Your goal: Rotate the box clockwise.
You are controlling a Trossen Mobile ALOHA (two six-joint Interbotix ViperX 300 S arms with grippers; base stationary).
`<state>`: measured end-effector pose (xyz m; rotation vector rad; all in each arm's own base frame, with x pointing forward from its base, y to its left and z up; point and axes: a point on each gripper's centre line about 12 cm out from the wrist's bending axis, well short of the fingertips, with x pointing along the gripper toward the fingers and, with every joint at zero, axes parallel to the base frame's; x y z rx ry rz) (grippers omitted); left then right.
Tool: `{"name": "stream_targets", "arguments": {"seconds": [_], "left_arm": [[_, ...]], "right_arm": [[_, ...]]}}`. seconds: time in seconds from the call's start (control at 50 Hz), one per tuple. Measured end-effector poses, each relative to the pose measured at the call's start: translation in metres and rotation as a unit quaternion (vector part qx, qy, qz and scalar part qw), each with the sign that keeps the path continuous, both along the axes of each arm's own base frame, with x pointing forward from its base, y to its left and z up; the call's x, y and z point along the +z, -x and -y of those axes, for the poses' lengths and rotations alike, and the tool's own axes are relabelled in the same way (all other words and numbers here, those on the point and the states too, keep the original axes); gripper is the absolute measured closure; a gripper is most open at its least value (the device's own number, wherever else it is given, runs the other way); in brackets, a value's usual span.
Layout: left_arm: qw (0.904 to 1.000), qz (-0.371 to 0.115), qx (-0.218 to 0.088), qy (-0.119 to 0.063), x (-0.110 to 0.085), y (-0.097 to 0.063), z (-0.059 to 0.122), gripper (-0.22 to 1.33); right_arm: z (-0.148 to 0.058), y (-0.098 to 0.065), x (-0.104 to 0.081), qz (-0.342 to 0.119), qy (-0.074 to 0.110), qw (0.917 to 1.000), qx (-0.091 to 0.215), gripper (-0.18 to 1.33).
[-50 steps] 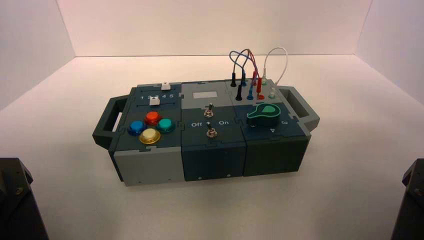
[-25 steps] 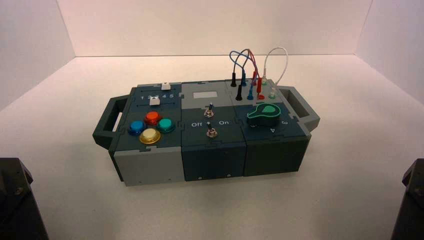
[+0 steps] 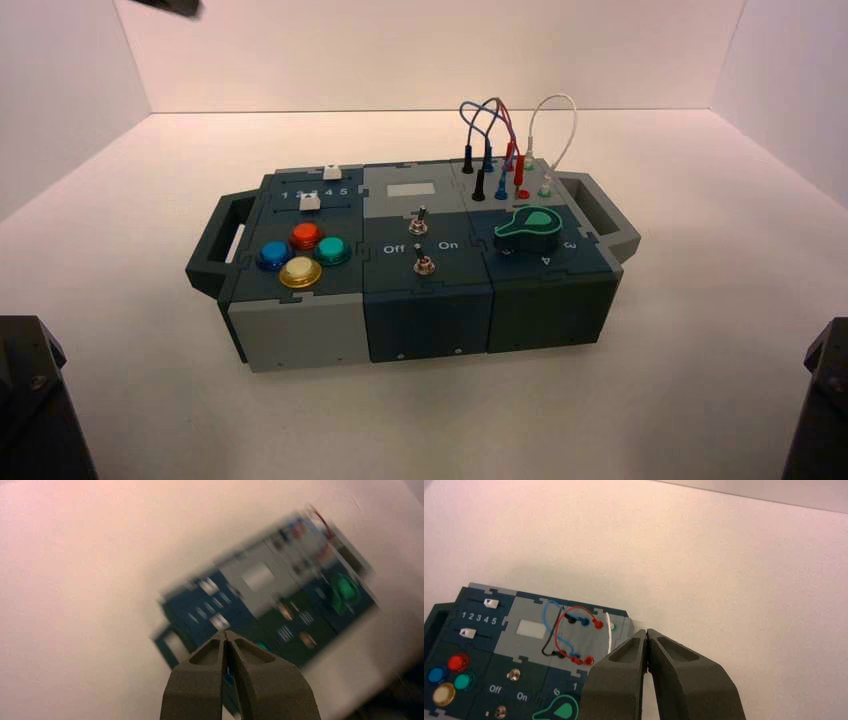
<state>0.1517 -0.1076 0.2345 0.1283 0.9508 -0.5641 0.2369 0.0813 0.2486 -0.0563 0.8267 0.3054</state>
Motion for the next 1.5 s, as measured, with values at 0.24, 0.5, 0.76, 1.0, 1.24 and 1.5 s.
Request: {"name": "stream_targets", "arguments": {"seconds": [0.24,0.5,0.76,1.0,1.24,1.5], "left_arm": [[0.9883,-0.143,-0.050,-0.017,-0.015,0.020,0.031,1.27],[0.9701,-0.229,-0.075,-0.028,-0.029,0.038,0.049,1.27],[0.9518,-0.283,-0.098,-0.066,-0.056,0.050,0.063,1.27],[0.9334,-0.320,-0.116,-0.114,-0.084,0.058,0.074,1.27],[0.9194,-0.340,-0.131,-0.149,-0.104,0.063,0.086,1.27],[0.9094,-0.352,-0.139,-0.173,-0.118,0.068,0.091,1.27]], "right_arm": [[-0.024,-0.037,-0.022,-0.078,0.024,0.9964,0.021,1.29],[-0.056,-0.068,-0.042,-0.123,0.040,0.9905,0.048,1.29],[-0.074,-0.095,-0.067,-0.159,0.048,0.9847,0.053,1.29],[-0.085,-0.114,-0.083,-0.180,0.048,0.9812,0.052,1.29],[-0.096,-0.129,-0.107,-0.208,0.049,0.9757,0.051,1.29],[-0.105,-0.132,-0.132,-0.235,0.055,0.9689,0.055,1.29]]}}
